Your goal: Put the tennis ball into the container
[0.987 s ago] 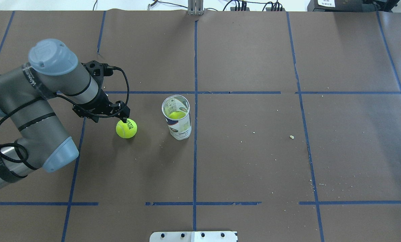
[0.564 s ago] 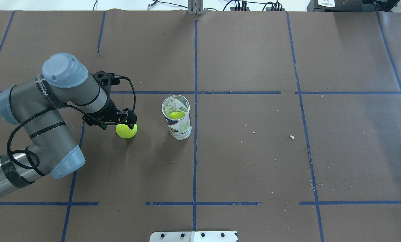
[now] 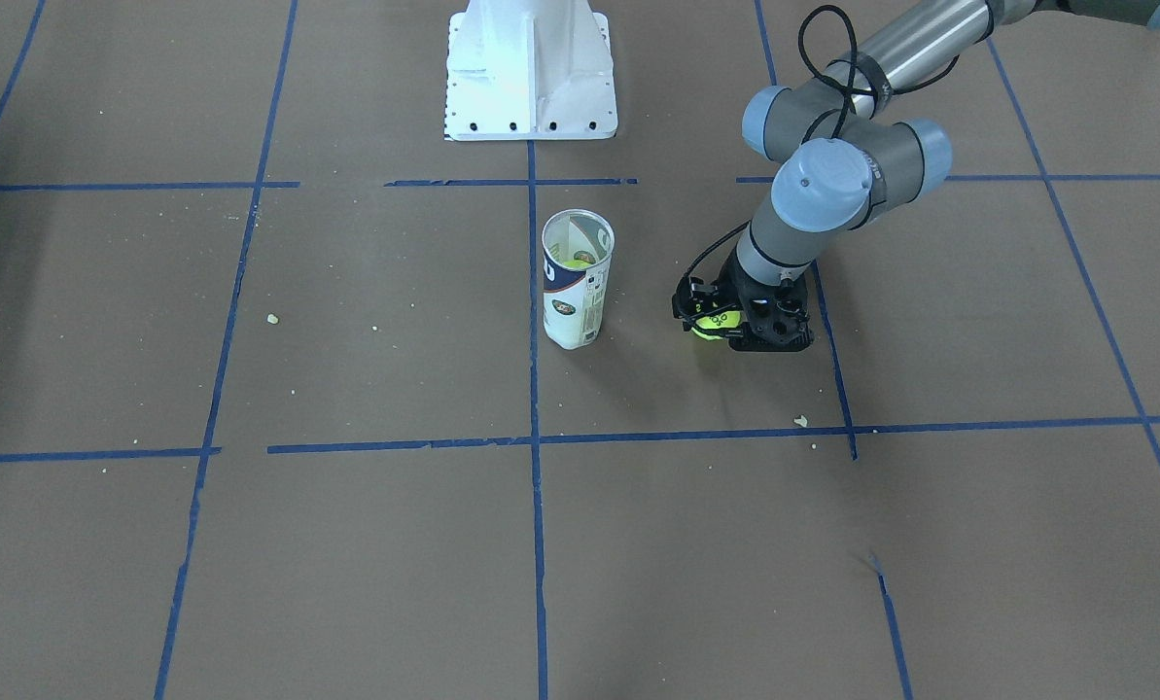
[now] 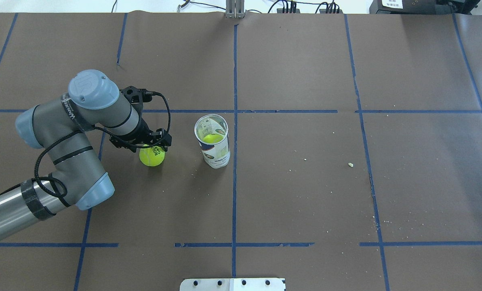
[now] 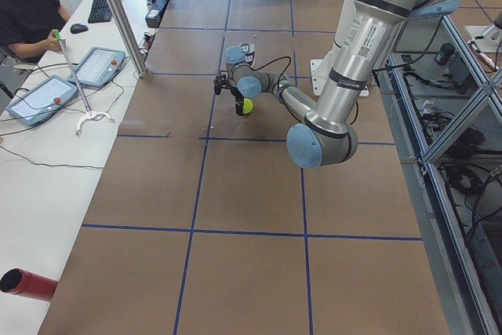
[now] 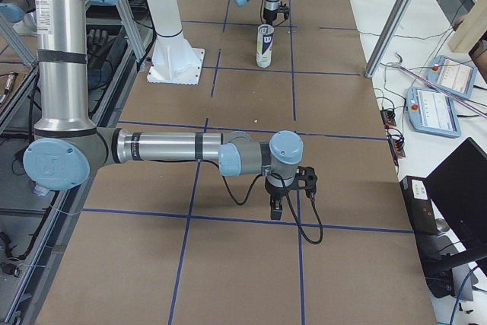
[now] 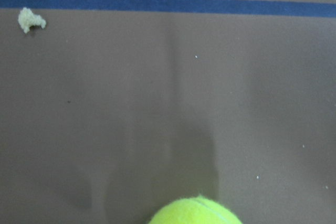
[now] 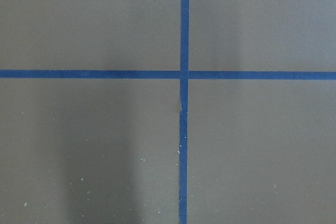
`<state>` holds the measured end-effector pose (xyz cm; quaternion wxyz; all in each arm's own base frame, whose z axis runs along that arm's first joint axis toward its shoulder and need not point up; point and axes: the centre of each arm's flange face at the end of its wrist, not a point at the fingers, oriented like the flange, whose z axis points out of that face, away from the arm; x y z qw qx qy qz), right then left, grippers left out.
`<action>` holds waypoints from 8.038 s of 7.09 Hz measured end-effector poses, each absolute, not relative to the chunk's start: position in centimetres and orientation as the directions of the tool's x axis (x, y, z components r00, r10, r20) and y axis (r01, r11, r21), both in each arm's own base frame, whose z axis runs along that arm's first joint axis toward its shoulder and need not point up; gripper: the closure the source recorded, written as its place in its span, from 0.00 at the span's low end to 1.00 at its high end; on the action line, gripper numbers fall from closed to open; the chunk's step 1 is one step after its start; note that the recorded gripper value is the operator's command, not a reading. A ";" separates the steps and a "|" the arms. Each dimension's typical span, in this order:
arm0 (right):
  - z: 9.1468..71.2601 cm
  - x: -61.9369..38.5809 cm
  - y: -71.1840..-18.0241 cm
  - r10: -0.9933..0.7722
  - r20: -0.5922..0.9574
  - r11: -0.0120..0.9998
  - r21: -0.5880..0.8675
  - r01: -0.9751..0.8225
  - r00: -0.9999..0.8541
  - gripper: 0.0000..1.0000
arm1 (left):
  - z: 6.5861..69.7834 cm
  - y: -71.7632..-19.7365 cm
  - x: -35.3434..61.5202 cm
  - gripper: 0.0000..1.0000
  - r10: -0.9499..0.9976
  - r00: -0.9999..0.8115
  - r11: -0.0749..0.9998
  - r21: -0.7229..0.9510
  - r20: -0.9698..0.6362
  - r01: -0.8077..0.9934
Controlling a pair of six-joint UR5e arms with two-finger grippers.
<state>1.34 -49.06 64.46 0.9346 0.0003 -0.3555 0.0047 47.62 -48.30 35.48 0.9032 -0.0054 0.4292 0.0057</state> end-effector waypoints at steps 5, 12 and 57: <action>64.5 1.3 -49.1 0.008 0.665 1.000 -0.003 -0.009 0.747 0.00 | 35.3 -48.2 47.6 0.05 0.008 0.626 1.000 0.000 -0.780 -0.012; 64.5 1.3 -49.1 0.008 0.665 1.000 -0.003 -0.009 0.747 0.00 | 29.1 -46.7 43.4 1.00 -0.017 0.637 1.000 -0.019 -0.771 0.004; 64.5 1.3 -49.1 0.008 0.665 1.000 -0.003 -0.009 0.747 0.00 | 66.9 -47.2 -8.6 0.00 0.100 0.727 0.995 0.052 -0.679 -0.088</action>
